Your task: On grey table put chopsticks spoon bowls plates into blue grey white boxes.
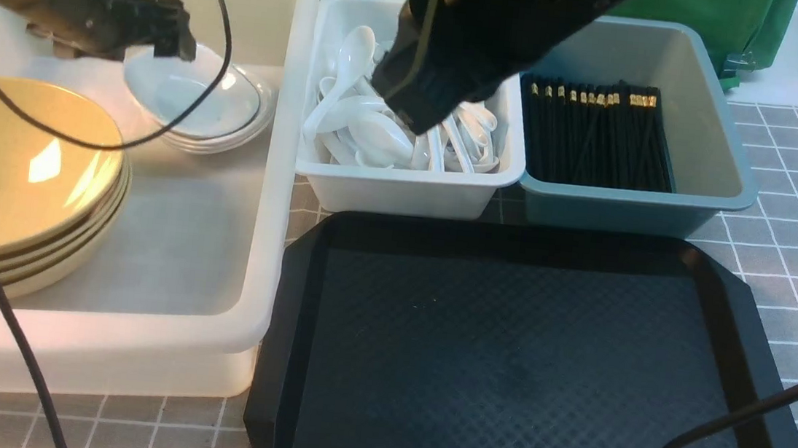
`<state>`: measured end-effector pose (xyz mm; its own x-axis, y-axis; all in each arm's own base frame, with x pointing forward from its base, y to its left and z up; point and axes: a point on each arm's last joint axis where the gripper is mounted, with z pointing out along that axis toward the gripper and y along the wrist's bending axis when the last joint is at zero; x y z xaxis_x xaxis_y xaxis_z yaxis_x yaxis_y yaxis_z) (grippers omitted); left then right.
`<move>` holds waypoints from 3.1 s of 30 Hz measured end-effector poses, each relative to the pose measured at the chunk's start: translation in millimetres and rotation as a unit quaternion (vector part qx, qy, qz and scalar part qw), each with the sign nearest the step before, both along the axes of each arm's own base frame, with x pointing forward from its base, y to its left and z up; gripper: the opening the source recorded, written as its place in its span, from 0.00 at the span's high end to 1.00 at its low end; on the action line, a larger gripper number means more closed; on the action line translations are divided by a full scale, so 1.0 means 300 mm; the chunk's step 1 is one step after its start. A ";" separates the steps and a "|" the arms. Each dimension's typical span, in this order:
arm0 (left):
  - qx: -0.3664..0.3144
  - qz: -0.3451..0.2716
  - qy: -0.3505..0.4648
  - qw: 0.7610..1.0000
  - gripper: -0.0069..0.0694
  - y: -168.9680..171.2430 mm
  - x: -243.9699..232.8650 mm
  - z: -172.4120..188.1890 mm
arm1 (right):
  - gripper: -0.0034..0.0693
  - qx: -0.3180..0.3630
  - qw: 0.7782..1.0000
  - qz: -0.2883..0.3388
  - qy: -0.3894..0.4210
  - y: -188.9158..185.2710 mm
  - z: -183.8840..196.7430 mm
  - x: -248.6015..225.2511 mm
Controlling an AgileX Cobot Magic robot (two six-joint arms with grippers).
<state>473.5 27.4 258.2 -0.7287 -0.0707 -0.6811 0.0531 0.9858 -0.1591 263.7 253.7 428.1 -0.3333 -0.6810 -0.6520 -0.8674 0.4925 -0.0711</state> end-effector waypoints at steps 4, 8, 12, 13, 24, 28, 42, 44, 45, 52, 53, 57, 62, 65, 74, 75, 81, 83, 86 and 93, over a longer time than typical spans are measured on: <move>0.015 -0.006 0.001 1.000 0.17 0.003 0.001 0.014 | 0.89 -0.011 1.000 0.003 0.011 -0.005 -0.006 -0.006; 0.030 -0.003 0.007 1.000 0.34 0.011 -0.001 0.011 | 0.89 -0.017 1.000 0.004 0.017 -0.007 -0.009 -0.009; 0.046 -0.010 0.015 0.999 0.63 0.007 -0.022 0.040 | 0.89 -0.023 1.000 0.001 0.012 -0.012 -0.008 -0.008; 0.060 -0.022 0.012 0.998 0.76 -0.005 -0.044 0.084 | 0.89 -0.028 1.000 -0.002 0.004 -0.019 -0.002 -0.008; 0.096 -0.075 -0.096 0.988 0.92 -0.153 -0.592 0.569 | 0.89 -0.019 0.995 -0.054 -0.081 -0.247 0.159 -0.200; 0.081 -0.062 -0.110 0.989 0.92 -0.153 -0.765 0.545 | 0.89 0.003 0.994 -0.061 -0.095 -0.312 0.120 -0.273; 0.082 -0.048 -0.164 0.982 0.92 -0.133 -1.222 0.283 | 0.88 0.139 0.970 -0.090 -0.180 -0.512 -0.139 -0.502; 0.091 -0.052 -0.176 0.979 0.92 -0.131 -1.263 0.256 | 0.87 0.155 0.965 -0.091 -0.190 -0.537 -0.164 -0.532; 0.098 -0.055 -0.185 0.976 0.92 -0.130 -1.283 0.242 | 0.87 0.163 0.963 -0.091 -0.196 -0.550 -0.175 -0.547; 0.117 -0.057 -0.232 0.964 0.92 -0.125 -1.355 0.184 | 0.87 0.207 0.946 -0.092 -0.231 -0.585 -0.198 -0.588; 0.117 -0.057 -0.234 0.964 0.92 -0.124 -1.359 0.181 | 0.86 0.209 0.945 -0.092 -0.232 -0.586 -0.198 -0.589; 0.117 -0.057 -0.231 0.964 0.92 -0.124 -1.364 0.176 | 0.86 0.210 0.945 -0.093 -0.231 -0.584 -0.202 -0.588; 0.117 -0.060 -0.223 0.966 0.92 -0.125 -1.366 0.171 | 0.85 0.208 0.947 -0.093 -0.229 -0.585 -0.205 -0.588; 0.117 -0.061 -0.218 0.967 0.92 -0.125 -1.367 0.168 | 0.85 0.205 0.948 -0.093 -0.225 -0.585 -0.207 -0.589; 0.117 -0.061 -0.217 0.967 0.92 -0.125 -1.368 0.168 | 0.84 0.205 0.948 -0.093 -0.224 -0.585 -0.208 -0.589; 0.117 -0.061 -0.217 0.967 0.92 -0.125 -1.368 0.168 | 0.84 0.205 0.948 -0.093 -0.224 -0.585 -0.208 -0.589; 0.117 -0.061 -0.217 0.967 0.92 -0.125 -1.368 0.168 | 0.84 0.205 0.948 -0.093 -0.224 -0.585 -0.213 -0.589; 0.117 -0.061 -0.217 0.967 0.92 -0.125 -1.368 0.168 | 0.84 0.207 0.948 -0.094 -0.223 -0.590 -0.232 -0.594; 0.117 -0.061 -0.217 0.967 0.92 -0.125 -1.368 0.168 | 0.88 0.225 0.942 -0.114 -0.221 -0.608 -0.265 -0.604; 0.116 -0.062 -0.217 0.967 0.92 -0.126 -1.368 0.168 | 0.91 0.275 0.884 -0.258 -0.276 -0.732 -0.444 -0.645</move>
